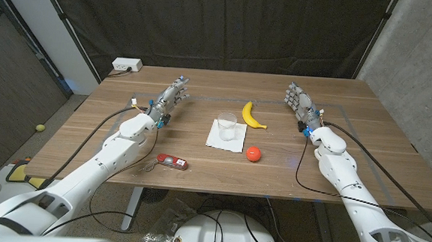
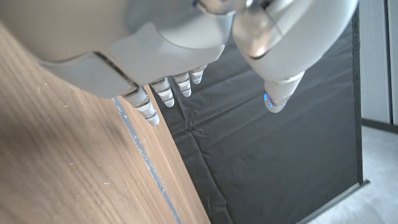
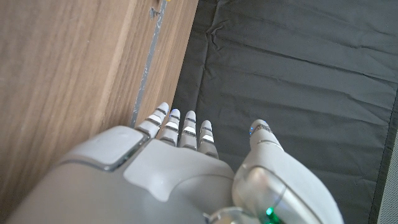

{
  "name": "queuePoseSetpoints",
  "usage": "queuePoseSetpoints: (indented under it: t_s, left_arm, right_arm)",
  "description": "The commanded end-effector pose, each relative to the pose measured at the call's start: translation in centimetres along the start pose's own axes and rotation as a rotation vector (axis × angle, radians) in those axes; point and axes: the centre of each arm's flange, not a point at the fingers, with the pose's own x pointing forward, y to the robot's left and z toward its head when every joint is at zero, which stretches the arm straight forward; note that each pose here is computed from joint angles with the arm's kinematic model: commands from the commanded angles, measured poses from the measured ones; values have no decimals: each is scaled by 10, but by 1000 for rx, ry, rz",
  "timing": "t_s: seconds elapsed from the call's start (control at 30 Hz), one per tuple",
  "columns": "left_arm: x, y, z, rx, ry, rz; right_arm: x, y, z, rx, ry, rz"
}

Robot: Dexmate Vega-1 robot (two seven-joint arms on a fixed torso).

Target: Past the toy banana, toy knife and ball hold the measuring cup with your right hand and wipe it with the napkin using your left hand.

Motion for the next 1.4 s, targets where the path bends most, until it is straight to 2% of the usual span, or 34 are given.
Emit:
queuePoseSetpoints:
  t_s: [0.03, 0.17, 0.4, 0.77, 0.93, 1.4]
  left_arm:
    - [3, -1, 11, 130, 16, -96]
    - [1, -2, 13, 153, 16, -109]
    - [-2, 0, 12, 123, -4, -108]
    - [-5, 1, 11, 94, -17, -131]
    - [-5, 2, 6, 15, -31, -154]
    - [-2, 1, 6, 21, -22, -178]
  right_arm:
    - [-5, 3, -1, 0, 6, -6]
    - [-8, 5, -1, -3, 9, -8]
    - [-15, 11, 3, -44, 6, -3]
    - [-24, 36, 13, -186, -27, 90]
    - [-28, 43, 12, -238, -28, 125]
    - [-44, 60, 9, -350, -43, 169]
